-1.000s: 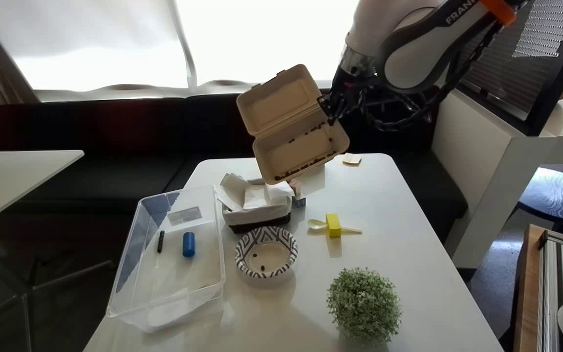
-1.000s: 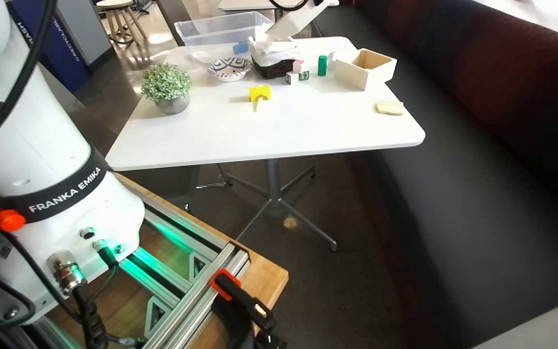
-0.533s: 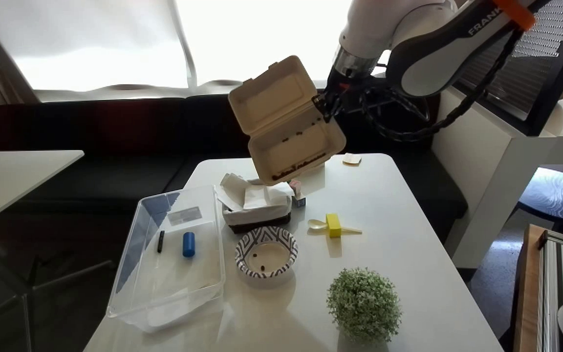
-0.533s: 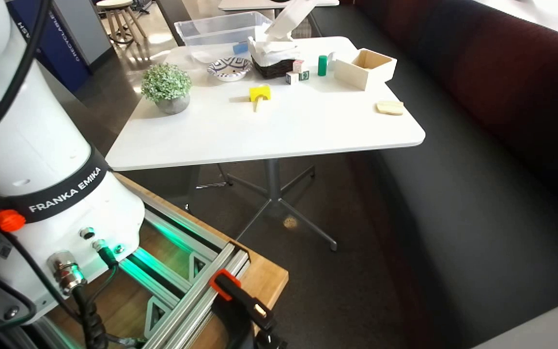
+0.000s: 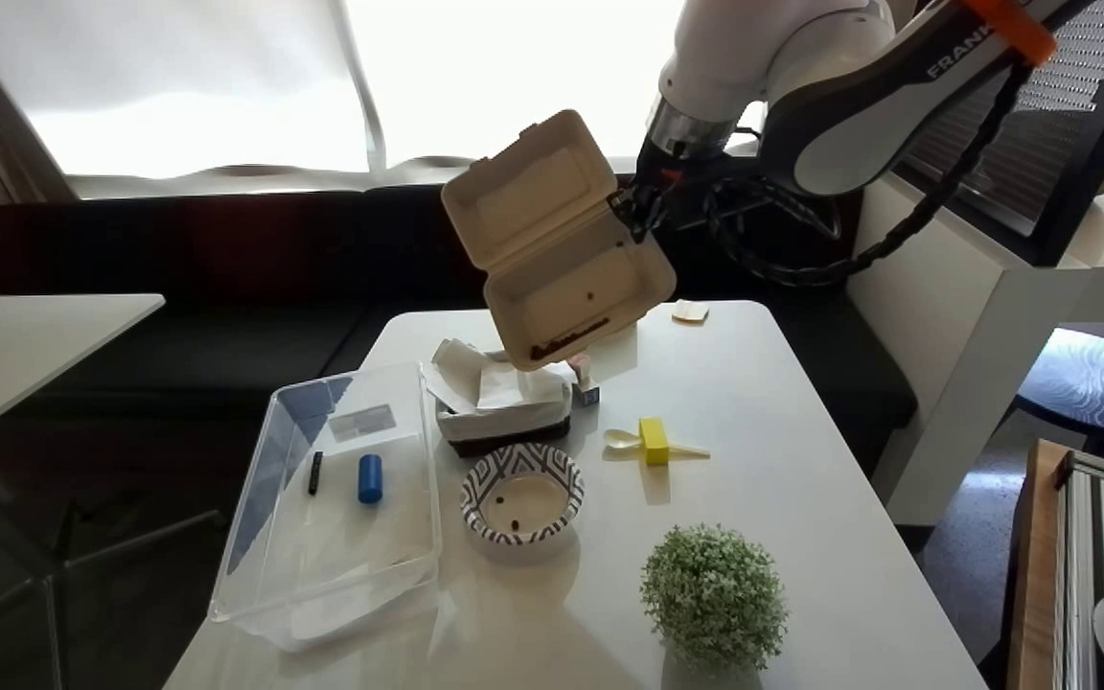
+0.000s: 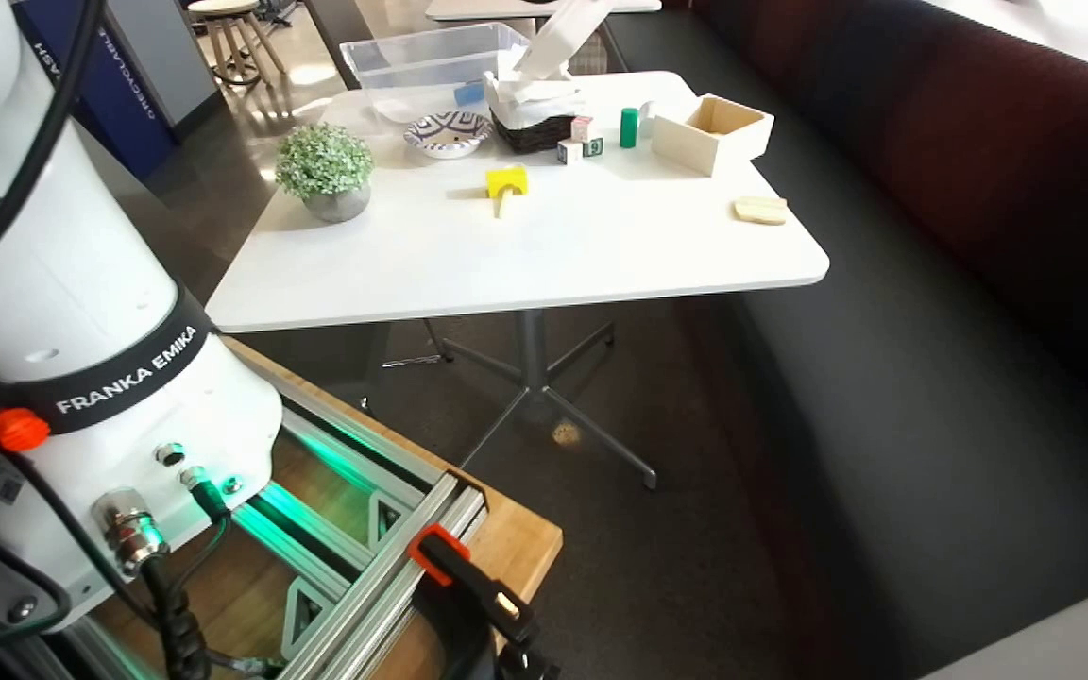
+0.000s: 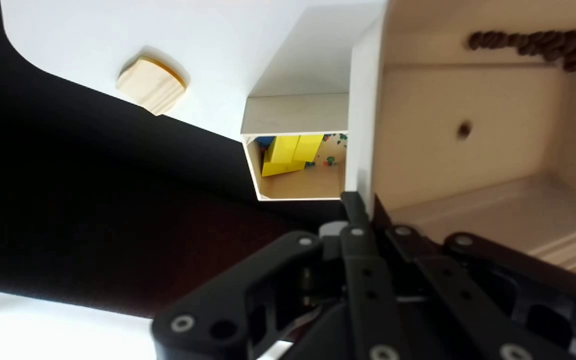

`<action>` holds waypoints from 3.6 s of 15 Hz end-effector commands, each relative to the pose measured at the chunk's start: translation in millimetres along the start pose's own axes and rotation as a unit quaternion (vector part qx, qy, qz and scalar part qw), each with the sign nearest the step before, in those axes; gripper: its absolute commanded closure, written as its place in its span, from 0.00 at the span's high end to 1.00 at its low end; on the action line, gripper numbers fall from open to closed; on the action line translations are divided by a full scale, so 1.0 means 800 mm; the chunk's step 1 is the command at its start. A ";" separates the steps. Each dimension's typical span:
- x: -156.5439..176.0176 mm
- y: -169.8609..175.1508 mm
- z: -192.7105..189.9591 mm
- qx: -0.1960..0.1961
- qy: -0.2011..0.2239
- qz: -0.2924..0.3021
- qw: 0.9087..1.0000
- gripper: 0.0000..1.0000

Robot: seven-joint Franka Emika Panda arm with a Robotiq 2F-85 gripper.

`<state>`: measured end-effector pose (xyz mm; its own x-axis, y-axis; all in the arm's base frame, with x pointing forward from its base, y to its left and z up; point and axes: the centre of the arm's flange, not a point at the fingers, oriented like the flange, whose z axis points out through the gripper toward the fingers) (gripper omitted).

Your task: Empty the beans in the carton box into the box

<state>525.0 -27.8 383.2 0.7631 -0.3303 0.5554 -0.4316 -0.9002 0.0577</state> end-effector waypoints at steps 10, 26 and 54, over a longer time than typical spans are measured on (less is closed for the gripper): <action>-0.014 -0.045 -0.036 -0.005 0.009 -0.050 0.999 0.01; -0.057 -0.124 -0.100 -0.104 0.032 -0.136 0.985 0.01; -0.087 -0.257 -0.107 -0.246 0.053 -0.169 0.953 0.01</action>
<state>511.3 186.8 409.1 0.8619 -0.0053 0.5070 -0.3511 -0.7276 0.5893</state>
